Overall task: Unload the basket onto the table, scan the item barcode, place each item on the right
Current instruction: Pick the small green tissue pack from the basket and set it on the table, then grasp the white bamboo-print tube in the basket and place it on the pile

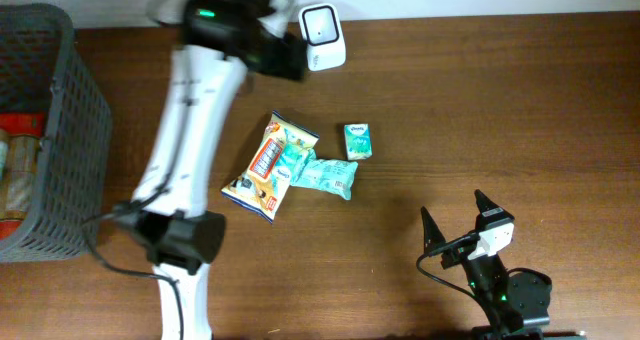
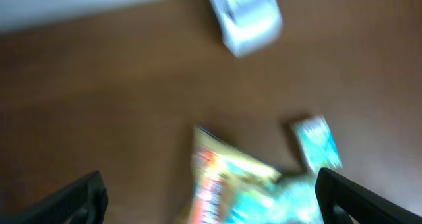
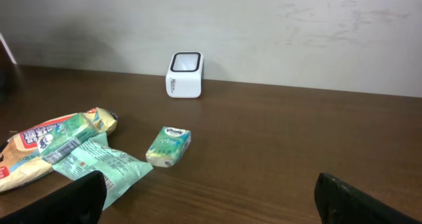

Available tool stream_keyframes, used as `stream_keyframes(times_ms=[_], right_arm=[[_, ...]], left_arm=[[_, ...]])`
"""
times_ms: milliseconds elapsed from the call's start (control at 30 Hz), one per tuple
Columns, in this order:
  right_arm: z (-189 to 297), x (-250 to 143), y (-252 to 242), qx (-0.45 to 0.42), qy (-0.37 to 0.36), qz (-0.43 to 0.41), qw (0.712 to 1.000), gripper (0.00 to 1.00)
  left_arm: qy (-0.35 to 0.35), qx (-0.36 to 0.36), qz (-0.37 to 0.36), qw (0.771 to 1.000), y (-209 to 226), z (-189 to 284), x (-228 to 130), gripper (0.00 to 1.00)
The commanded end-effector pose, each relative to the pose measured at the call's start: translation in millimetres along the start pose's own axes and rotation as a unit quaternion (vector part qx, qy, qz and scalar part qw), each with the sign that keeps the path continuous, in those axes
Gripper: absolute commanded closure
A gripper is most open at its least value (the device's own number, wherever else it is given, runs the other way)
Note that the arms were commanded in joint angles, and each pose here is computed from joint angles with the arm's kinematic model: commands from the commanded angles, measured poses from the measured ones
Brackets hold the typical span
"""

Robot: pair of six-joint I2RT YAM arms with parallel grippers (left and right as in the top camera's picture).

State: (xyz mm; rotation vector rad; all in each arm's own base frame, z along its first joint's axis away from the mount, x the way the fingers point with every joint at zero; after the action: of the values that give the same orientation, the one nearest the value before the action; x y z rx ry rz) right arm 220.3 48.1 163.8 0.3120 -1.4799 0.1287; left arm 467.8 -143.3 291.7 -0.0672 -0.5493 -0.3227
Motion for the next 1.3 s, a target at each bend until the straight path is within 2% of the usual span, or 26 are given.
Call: stream_keyframes(times_ms=[0, 67, 100, 200, 233, 333, 433, 467, 533, 633, 667, 700, 1000, 1067, 1100, 1133, 1167, 1233, 1267], right_arm=[[-1, -4, -1, -0.002, 0.004, -0.004, 1.000, 0.01], [-1, -4, -1, -0.002, 0.004, -0.004, 1.000, 0.01], [-1, -4, -1, -0.002, 0.004, -0.004, 1.000, 0.01], [-1, -4, -1, -0.002, 0.004, -0.005, 1.000, 0.01], [-1, -4, -1, -0.002, 0.004, -0.004, 1.000, 0.01], [-1, -4, -1, -0.002, 0.004, -0.004, 1.000, 0.01], [-1, -4, -1, -0.002, 0.004, -0.004, 1.000, 0.01], [-1, -4, -1, -0.002, 0.004, -0.004, 1.000, 0.01], [-1, -4, -1, -0.002, 0.004, -0.004, 1.000, 0.01], [-1, -4, -1, -0.002, 0.004, -0.004, 1.000, 0.01], [-1, -4, -1, -0.002, 0.004, -0.004, 1.000, 0.01], [-1, -4, -1, -0.002, 0.004, -0.004, 1.000, 0.01], [-1, -4, -1, -0.002, 0.004, -0.005, 1.000, 0.01], [-1, -4, -1, -0.002, 0.004, -0.004, 1.000, 0.01], [-1, -4, -1, -0.002, 0.004, -0.004, 1.000, 0.01], [-1, -4, -1, -0.002, 0.004, -0.004, 1.000, 0.01], [-1, -4, -1, -0.002, 0.004, -0.004, 1.000, 0.01], [-1, -4, -1, -0.002, 0.004, -0.005, 1.000, 0.01], [-1, -4, -1, -0.002, 0.004, -0.004, 1.000, 0.01]], left_arm=[[-0.137, 0.109, 0.130, 0.976, 127, 123, 9, 0.00], [-0.156, 0.177, 0.224, 0.946, 196, 155, -15, 0.01], [-0.147, 0.237, 0.283, 0.918, 241, 170, -42, 0.00], [-0.109, 0.339, 0.388, 0.850, 323, 184, -105, 0.00], [-0.095, 0.355, 0.404, 0.838, 348, 180, -124, 0.00], [-0.002, 0.368, 0.390, 0.844, 393, 139, -181, 0.00], [0.117, 0.347, 0.287, 0.885, 426, 62, -254, 0.00], [0.137, 0.345, 0.248, 0.895, 437, 46, -274, 0.00], [0.146, 0.357, 0.211, 0.898, 455, 32, -300, 0.00], [0.131, 0.373, 0.211, 0.894, 473, 35, -315, 0.00], [0.124, 0.340, 0.169, 0.917, 472, 29, -314, 0.07], [0.126, 0.323, 0.149, 0.926, 473, 23, -318, 0.12], [0.151, 0.207, 0.172, 0.951, 460, -72, -363, 0.12], [0.157, 0.189, 0.178, 0.953, 455, -85, -370, 0.31], [0.157, 0.188, 0.178, 0.953, 455, -85, -370, 0.60], [0.157, 0.189, 0.178, 0.953, 455, -85, -370, 0.72], [0.156, 0.189, 0.181, 0.952, 455, -85, -370, 0.75], [0.136, 0.195, 0.202, 0.950, 456, -79, -359, 0.98], [0.108, 0.197, 0.207, 0.952, 457, -69, -342, 1.00]])
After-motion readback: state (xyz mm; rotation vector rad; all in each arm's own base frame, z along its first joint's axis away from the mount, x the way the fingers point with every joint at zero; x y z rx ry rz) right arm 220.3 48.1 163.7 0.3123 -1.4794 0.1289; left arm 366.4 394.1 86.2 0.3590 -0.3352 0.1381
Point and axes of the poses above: each gripper's point midway between its finger pads, its own z axis back along the fingers, its own y axis along the line the jaws close on, x = y × z, the point moved 2 cm from there along z, back along the fingers, and after that the axes turned 5 degrees about -z, right-handed, at the moved point
